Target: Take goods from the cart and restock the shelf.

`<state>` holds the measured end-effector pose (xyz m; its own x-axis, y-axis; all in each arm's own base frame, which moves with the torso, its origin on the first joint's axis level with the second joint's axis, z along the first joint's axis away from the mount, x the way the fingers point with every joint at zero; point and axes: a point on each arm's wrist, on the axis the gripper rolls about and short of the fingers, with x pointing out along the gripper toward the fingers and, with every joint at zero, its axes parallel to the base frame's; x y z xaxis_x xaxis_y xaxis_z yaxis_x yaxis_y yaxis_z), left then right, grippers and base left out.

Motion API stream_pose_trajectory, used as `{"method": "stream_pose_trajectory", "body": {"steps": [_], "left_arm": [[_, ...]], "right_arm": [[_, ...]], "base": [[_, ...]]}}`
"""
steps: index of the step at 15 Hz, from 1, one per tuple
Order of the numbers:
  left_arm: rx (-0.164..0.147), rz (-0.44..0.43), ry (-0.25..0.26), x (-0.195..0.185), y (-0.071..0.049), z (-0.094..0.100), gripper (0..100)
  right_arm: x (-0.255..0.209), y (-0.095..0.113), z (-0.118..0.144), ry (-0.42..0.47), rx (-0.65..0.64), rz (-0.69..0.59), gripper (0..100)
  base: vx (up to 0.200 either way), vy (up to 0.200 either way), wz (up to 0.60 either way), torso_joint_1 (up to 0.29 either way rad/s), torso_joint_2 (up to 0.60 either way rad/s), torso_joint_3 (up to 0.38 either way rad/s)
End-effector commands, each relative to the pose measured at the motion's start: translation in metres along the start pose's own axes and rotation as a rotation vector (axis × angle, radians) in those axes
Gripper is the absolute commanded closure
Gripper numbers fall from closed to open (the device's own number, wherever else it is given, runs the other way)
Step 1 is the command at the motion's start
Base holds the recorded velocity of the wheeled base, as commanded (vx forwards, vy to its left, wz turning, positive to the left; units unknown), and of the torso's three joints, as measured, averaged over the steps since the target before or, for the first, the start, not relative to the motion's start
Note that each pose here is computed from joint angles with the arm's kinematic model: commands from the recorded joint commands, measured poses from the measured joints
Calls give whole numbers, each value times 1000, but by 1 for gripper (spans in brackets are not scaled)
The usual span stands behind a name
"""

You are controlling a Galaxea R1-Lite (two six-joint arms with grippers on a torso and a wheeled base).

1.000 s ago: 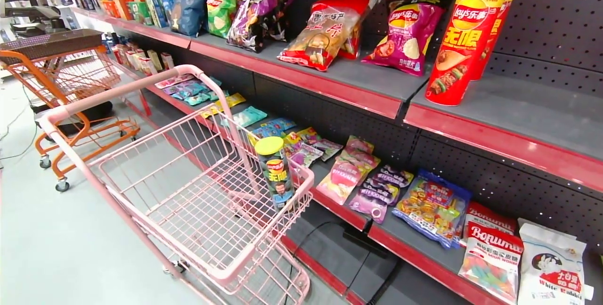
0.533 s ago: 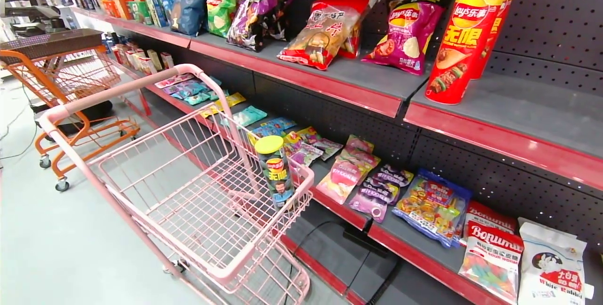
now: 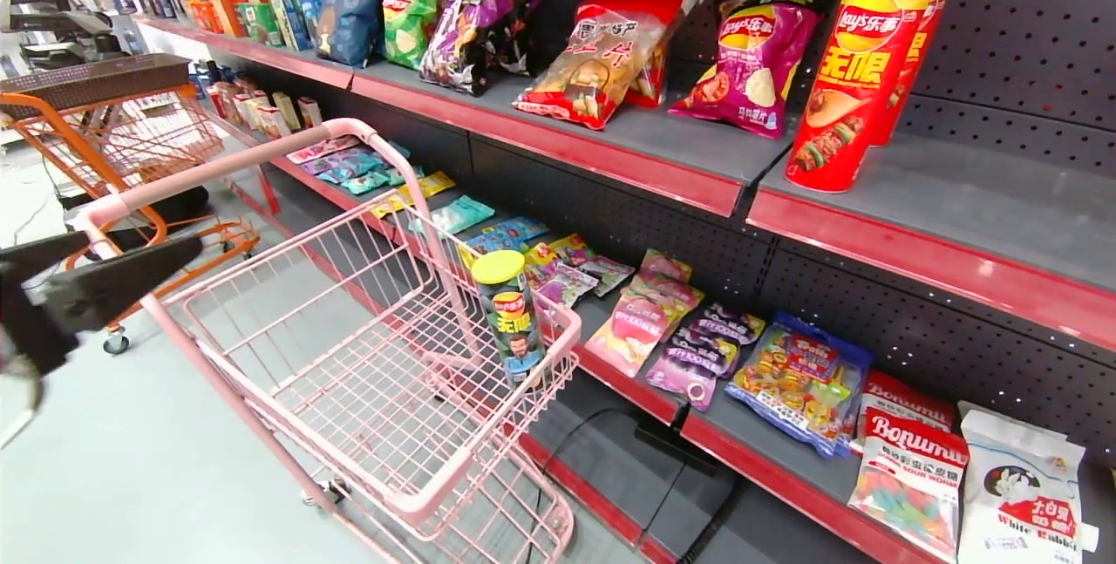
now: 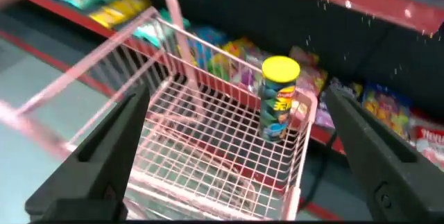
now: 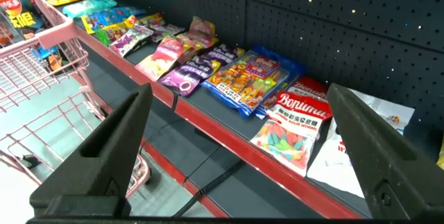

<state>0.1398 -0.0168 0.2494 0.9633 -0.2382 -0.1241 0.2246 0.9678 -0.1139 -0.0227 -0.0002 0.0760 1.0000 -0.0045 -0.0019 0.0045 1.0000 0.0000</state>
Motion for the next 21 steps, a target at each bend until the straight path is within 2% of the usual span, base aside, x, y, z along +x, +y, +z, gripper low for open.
{"method": "stream_pose_trajectory", "body": {"steps": [1, 3, 4, 5, 7, 9, 11, 12, 13, 18, 21], "left_arm": [[-14, -115, 242, 140, 17, -52, 0], [-5, -229, 255, 170, 3, -75, 0], [-4, -260, 280, 183, -2, -89, 0], [-2, -263, 311, 192, -4, -104, 0], [2, -281, 340, 205, -6, -126, 0], [12, -315, 326, 221, -15, -138, 0], [26, -343, 325, 235, -23, -160, 0], [47, -352, 299, 243, -24, -168, 0], [62, -356, 273, 251, -24, -172, 0], [69, -373, 217, 277, -27, -168, 0], [79, -402, 213, 290, -38, -176, 0]], "right_arm": [[0, 0, 0, 0, 0, 1, 0], [0, 0, 0, 0, 0, 0, 0], [0, 0, 0, 0, -2, 1, 0], [0, 0, 0, 0, 0, 1, 0], [0, 0, 0, 0, -2, 1, 0], [0, 0, 0, 0, -2, 1, 0], [0, 0, 0, 0, -2, 1, 0], [0, 0, 0, 0, -2, 1, 0], [0, 0, 0, 0, -2, 1, 0], [0, 0, 0, 0, -3, 1, 0], [0, 0, 0, 0, -3, 3, 0]], "base": [[0, 0, 0, 0, 0, 0], [0, 0, 0, 0, 0, 0], [0, 0, 0, 0, 0, 0], [0, 0, 0, 0, 0, 0], [0, 0, 0, 0, 0, 0], [0, 0, 0, 0, 0, 0], [0, 0, 0, 0, 0, 0], [0, 0, 0, 0, 0, 0], [0, 0, 0, 0, 0, 0], [0, 0, 0, 0, 0, 0], [0, 0, 0, 0, 0, 0]]}}
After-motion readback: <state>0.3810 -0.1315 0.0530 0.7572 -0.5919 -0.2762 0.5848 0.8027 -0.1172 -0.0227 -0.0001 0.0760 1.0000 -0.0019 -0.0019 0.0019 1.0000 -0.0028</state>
